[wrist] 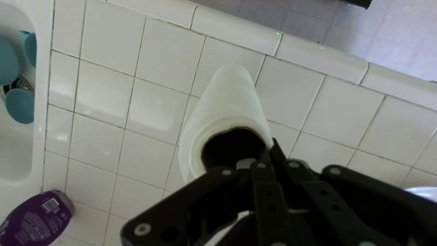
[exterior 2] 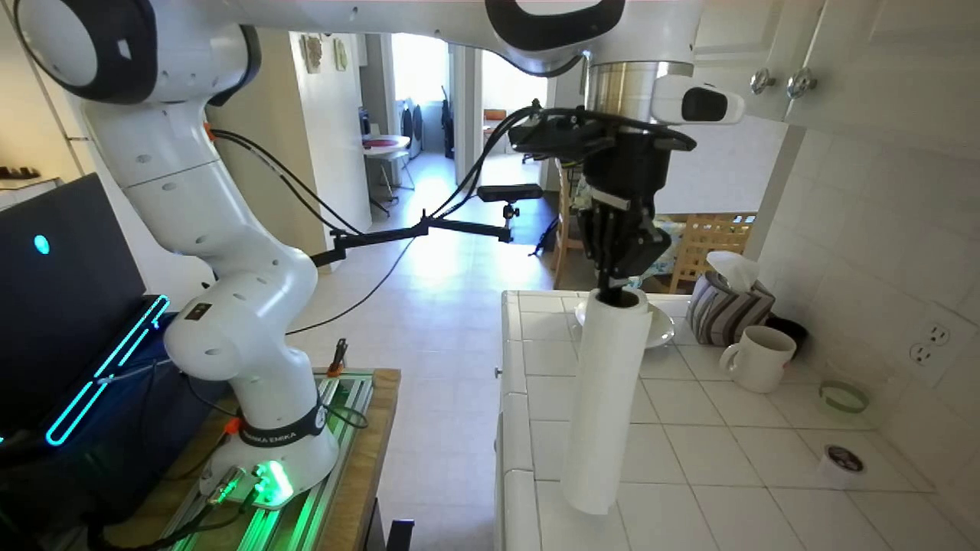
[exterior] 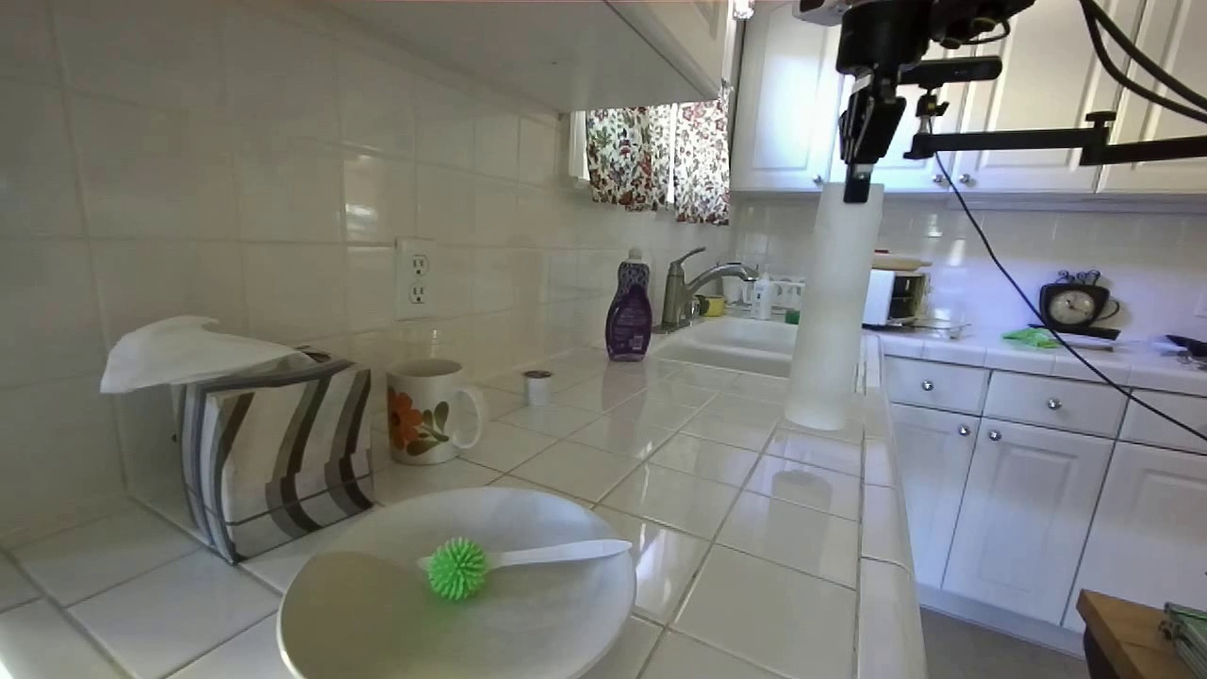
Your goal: Lift up the paper towel and place it upright
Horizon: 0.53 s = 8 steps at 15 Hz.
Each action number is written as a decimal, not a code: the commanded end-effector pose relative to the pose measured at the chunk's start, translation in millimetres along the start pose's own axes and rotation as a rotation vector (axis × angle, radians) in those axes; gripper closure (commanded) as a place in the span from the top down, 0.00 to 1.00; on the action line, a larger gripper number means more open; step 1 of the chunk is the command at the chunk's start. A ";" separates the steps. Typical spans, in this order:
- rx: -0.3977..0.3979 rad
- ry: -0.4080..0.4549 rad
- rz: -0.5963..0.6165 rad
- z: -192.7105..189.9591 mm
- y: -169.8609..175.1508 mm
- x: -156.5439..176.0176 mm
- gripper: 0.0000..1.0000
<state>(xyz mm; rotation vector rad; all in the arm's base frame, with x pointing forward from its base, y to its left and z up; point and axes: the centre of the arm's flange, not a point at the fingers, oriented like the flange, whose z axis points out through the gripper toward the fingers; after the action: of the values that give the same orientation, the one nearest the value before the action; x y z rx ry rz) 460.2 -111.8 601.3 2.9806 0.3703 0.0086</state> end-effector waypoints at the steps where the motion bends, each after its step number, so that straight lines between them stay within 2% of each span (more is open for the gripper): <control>1: 0.062 0.045 -0.001 0.1 8.7 4.1 0.01; 8: 0.083 0.012 -0.016 27.9 5.8 12.0 0.01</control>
<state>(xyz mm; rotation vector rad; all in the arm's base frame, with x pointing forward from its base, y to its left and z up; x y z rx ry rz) 466.3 -118.4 586.9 3.0462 0.3738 0.0050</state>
